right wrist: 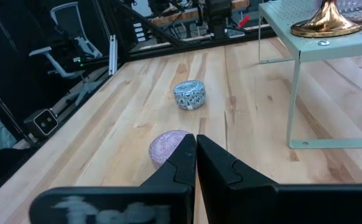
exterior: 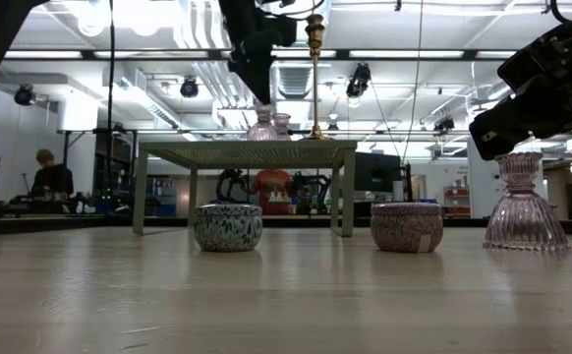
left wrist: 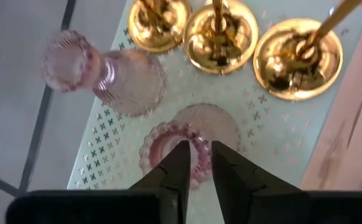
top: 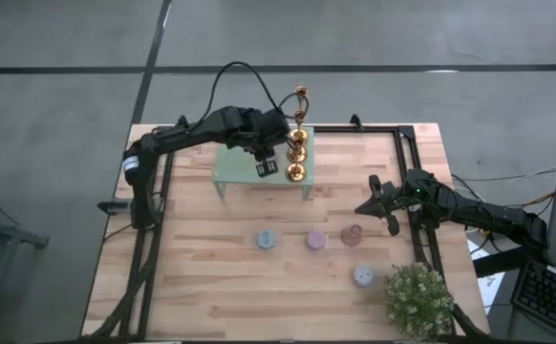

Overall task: Pick & Place candle stick holders
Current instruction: Put the bottom purple candle holder on the shelf aligned with the purple candle holder

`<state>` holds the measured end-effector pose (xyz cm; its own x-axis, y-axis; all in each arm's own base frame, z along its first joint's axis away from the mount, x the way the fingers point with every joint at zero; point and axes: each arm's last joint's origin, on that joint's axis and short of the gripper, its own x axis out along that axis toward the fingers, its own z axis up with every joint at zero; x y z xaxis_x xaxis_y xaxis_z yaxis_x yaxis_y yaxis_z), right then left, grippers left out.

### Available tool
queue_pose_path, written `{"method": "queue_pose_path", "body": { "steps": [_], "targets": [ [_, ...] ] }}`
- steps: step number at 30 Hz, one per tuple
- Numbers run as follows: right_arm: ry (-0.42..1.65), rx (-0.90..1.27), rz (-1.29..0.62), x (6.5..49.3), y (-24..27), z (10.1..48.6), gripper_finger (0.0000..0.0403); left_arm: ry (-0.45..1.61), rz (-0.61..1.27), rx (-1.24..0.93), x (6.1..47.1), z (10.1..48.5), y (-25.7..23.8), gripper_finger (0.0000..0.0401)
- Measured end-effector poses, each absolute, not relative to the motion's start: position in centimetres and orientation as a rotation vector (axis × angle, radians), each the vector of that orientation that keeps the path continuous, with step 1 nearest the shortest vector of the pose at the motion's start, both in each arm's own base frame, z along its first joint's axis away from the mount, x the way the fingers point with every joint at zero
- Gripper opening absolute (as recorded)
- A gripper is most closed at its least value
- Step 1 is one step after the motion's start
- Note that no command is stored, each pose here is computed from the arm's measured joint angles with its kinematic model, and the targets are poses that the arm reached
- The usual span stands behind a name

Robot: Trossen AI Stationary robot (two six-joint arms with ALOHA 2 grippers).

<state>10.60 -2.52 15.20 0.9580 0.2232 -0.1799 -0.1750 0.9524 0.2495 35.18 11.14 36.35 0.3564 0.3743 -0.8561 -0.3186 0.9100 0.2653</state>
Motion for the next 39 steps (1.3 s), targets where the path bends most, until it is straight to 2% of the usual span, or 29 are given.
{"method": "queue_pose_path", "body": {
  "steps": [11, 26, 39],
  "targets": [
    [0.208, 0.234, 0.204, 10.6, -2.5, 15.2, 0.0008, 1.052, 0.480, 0.015, 35.3, 37.2, 11.1, 0.0069],
    [0.211, 0.256, 0.202, 10.6, -2.5, 15.2, 0.0008, 1.167, 0.488, 0.025, 33.8, 37.7, 10.7, 0.0069],
    [0.217, 0.258, 0.202, 10.6, -2.5, 15.1, 0.0008, 0.982, 0.509, 0.036, 31.0, 40.6, 9.9, 0.0069]
  ]
}}
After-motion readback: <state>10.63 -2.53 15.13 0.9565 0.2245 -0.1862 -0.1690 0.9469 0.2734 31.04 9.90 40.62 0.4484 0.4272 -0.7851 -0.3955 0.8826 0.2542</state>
